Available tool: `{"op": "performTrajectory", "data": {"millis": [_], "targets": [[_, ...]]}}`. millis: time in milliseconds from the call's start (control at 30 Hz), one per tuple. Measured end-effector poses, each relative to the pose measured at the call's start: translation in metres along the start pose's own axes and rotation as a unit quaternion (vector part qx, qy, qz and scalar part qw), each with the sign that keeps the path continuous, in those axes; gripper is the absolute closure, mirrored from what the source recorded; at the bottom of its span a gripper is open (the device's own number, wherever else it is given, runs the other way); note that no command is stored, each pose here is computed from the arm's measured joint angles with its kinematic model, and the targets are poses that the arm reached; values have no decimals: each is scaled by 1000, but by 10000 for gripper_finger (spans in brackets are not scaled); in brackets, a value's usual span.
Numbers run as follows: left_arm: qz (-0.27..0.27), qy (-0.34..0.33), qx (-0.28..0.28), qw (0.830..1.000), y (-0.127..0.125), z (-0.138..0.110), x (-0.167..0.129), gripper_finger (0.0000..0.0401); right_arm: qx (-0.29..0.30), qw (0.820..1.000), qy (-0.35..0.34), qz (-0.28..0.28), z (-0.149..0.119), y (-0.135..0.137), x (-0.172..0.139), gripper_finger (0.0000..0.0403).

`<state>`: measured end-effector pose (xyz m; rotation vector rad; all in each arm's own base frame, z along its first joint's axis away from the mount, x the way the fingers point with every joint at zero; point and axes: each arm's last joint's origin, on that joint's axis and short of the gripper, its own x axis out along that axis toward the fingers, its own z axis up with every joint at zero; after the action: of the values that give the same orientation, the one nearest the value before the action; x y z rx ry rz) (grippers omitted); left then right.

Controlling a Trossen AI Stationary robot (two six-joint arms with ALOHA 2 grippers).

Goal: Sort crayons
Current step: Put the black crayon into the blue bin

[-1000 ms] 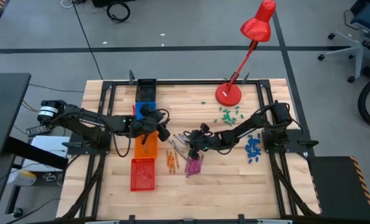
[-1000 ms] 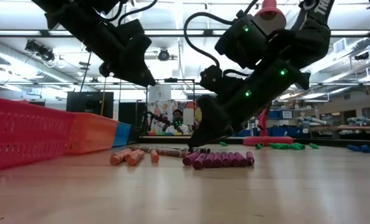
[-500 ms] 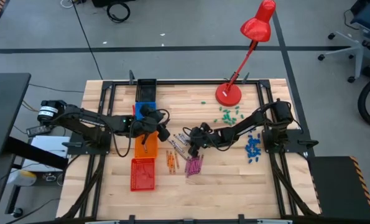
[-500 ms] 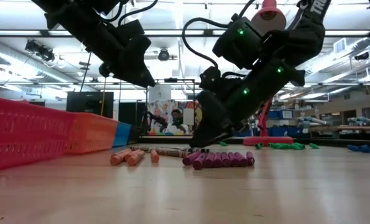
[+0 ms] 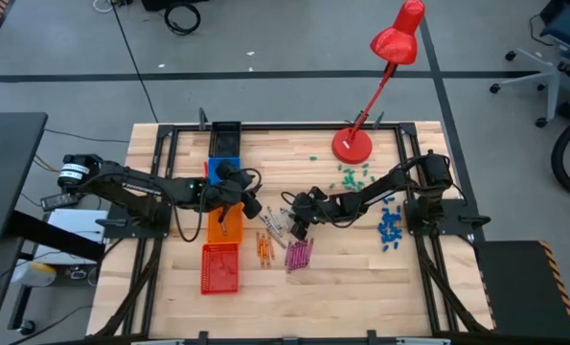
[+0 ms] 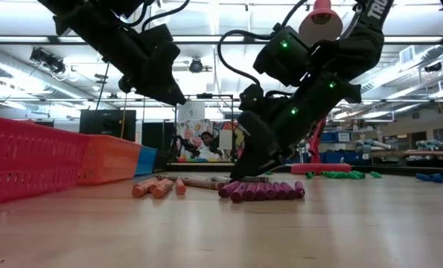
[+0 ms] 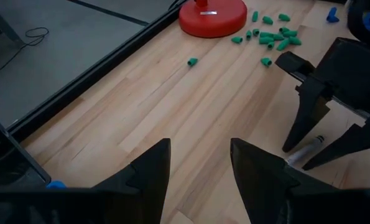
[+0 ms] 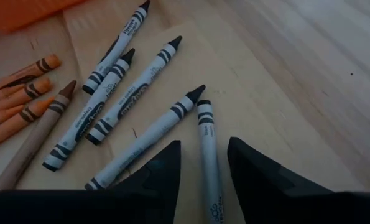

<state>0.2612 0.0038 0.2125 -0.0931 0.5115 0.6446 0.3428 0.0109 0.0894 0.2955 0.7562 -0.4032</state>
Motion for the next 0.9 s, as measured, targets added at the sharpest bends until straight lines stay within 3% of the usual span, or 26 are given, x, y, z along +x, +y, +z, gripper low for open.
{"op": "performTrajectory", "data": {"millis": [400, 700, 900], "targets": [[0, 2, 1, 1000, 0, 0, 0, 220, 1, 1000, 7, -1, -1, -1, 0, 380], [-3, -5, 15, 1000, 0, -2, 0, 220, -18, 1000, -12, -2, 5, 1, -8, 366], [-49, -95, 5, 994, 0, -26, 2, 220, -54, 996, -59, -27, 19, 6, -31, 366]]}}
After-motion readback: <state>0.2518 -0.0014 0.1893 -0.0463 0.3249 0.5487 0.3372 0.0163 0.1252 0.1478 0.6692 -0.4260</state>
